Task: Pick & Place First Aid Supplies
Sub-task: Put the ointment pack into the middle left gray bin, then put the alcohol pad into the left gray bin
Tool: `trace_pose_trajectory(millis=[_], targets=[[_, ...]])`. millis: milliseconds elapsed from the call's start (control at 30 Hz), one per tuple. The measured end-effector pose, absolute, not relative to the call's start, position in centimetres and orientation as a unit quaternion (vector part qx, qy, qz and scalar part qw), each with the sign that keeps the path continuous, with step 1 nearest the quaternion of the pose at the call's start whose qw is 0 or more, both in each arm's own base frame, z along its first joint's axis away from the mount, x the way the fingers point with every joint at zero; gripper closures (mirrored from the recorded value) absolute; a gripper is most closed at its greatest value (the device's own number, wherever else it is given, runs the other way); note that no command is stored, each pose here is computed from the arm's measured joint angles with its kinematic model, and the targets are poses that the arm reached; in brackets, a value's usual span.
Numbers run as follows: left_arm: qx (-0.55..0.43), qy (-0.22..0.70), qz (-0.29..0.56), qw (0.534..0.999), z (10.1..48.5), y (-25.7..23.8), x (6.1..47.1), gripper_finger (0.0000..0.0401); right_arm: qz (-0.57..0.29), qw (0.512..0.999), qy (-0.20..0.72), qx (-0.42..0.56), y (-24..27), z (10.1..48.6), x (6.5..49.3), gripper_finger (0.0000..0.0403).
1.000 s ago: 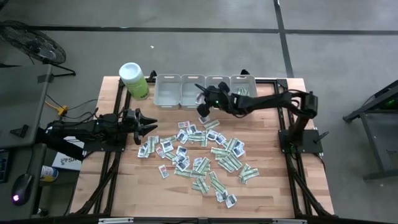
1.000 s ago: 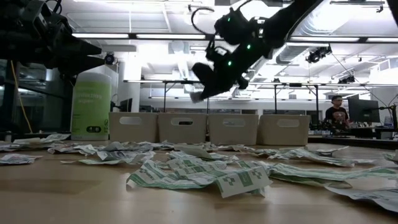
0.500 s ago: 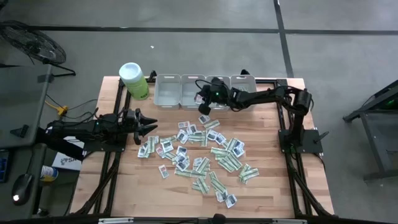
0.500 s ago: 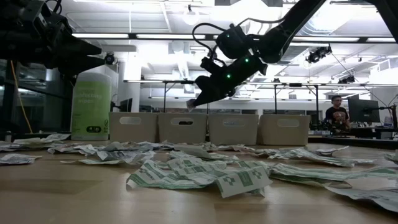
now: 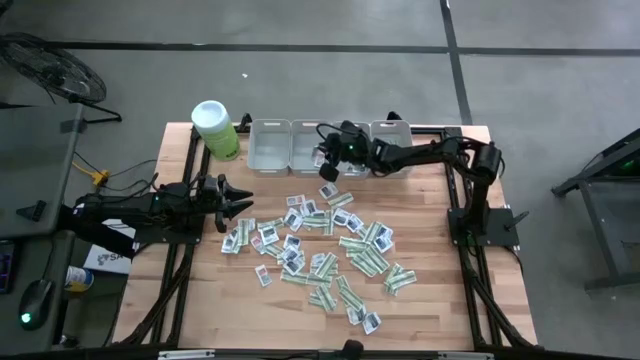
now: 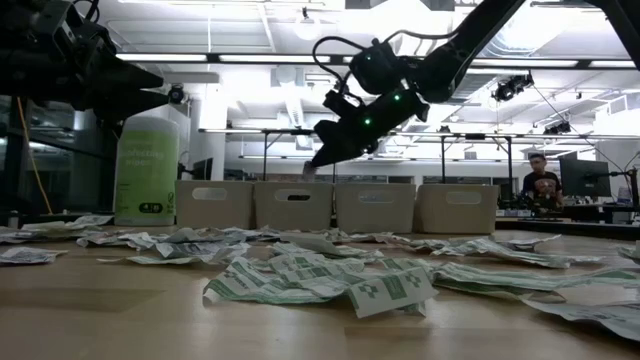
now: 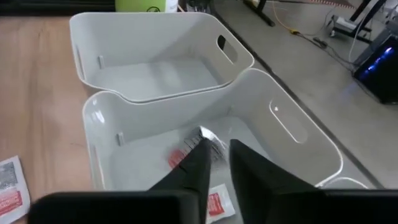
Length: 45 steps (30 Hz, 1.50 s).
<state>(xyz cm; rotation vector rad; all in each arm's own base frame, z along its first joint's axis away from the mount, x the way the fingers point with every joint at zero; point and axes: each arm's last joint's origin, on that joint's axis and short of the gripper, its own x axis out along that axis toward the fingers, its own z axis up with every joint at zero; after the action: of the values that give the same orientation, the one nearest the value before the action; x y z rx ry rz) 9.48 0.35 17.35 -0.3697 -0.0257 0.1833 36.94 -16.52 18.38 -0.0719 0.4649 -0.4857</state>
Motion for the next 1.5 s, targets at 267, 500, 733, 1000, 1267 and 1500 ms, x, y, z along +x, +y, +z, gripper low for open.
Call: trace_pose_trajectory(millis=[267,500,733,1000,1267,1500], targets=[[-0.184,-0.013,0.091,0.979,17.3,0.4,9.5,0.0251,-0.229,0.948,0.22,-0.006,-16.6,18.4,36.9,0.0264],[-0.184,-0.013,0.091,0.979,17.4,0.4,9.5,0.0251,-0.213,0.946,0.244,0.034,-15.9,18.5,36.6,0.0234],[-0.184,-0.013,0.091,0.979,17.4,0.4,9.5,0.0251,-0.204,0.923,0.321,0.062,-13.4,20.4,34.9,0.0251],[-0.184,-0.013,0.091,0.979,17.4,0.4,9.5,0.0251,-0.198,0.882,0.42,0.084,-9.6,22.7,31.8,0.0258],[-0.184,-0.013,0.091,0.979,17.3,0.4,9.5,0.0251,-0.171,0.834,0.514,0.102,-5.4,23.3,29.4,0.0258],[-0.184,-0.013,0.091,0.979,17.4,0.4,9.5,0.0251,-0.115,0.79,0.6,0.061,-1.3,22.7,28.1,0.0258]])
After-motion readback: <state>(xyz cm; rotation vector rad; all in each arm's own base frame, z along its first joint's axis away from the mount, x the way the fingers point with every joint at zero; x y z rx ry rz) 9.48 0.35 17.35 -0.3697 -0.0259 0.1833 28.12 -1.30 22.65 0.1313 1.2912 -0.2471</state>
